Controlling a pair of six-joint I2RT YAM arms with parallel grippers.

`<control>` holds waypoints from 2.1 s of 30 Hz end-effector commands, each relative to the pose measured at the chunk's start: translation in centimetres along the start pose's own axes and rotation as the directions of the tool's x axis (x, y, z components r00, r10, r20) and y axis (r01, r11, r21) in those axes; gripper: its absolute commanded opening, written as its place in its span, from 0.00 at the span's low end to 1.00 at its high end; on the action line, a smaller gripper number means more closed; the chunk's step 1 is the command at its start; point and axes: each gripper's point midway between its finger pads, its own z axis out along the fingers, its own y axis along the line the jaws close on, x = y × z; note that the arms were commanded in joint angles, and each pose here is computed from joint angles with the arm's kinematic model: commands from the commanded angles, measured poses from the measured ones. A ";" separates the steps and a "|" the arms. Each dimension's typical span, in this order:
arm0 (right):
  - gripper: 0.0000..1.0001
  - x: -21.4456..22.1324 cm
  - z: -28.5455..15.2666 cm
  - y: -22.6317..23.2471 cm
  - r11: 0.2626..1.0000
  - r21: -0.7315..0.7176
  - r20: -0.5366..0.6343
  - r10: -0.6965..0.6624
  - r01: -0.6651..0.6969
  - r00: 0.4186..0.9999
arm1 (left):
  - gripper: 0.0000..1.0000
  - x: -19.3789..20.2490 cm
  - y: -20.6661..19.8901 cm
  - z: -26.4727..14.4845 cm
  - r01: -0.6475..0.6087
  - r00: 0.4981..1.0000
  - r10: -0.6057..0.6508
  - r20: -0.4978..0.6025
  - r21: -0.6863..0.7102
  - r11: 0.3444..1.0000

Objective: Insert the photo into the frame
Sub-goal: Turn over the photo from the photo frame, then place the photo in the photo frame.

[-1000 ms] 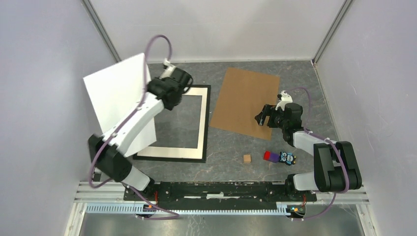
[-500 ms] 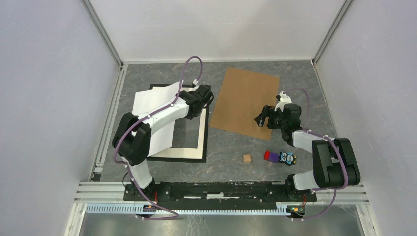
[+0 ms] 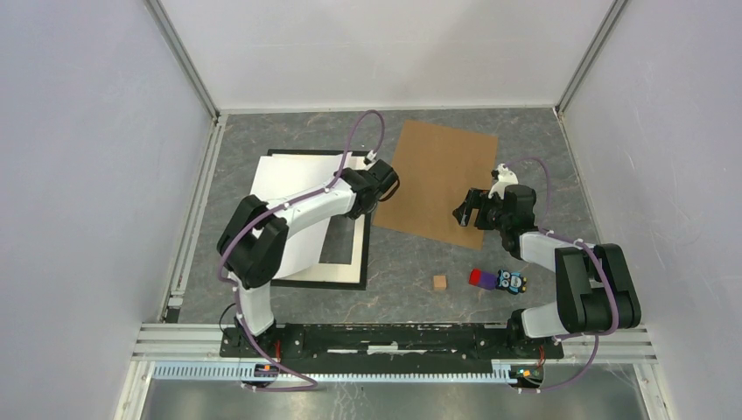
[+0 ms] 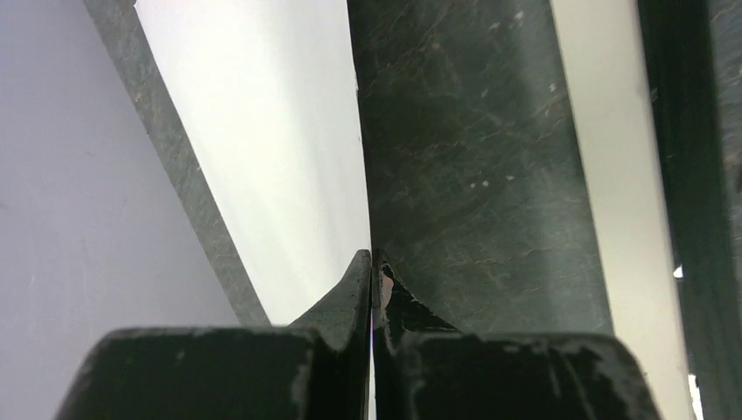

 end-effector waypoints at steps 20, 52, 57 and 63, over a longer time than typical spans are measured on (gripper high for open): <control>0.88 -1.3 0.7 0.4 1.000 -0.026 0.034 -0.016 0.016 0.999 | 0.02 -3.4 -2.4 0.3 0.092 0.996 -0.093 0.001 0.084 0.992; 0.87 -0.6 1.1 -0.3 1.000 0.003 0.009 -0.011 0.011 1.000 | 0.95 -5.3 -3.4 -2.8 0.221 0.973 -0.232 0.002 0.294 0.930; 0.87 -0.5 1.2 -0.7 0.999 0.036 0.000 -0.017 0.017 1.000 | 1.00 -5.7 -1.9 -5.1 0.247 0.959 -0.278 0.048 0.330 0.911; 0.87 -1.1 1.3 0.1 0.992 0.093 -0.010 -0.082 0.082 0.997 | 1.00 -6.7 0.6 -9.4 0.291 0.910 -0.386 0.151 0.432 0.854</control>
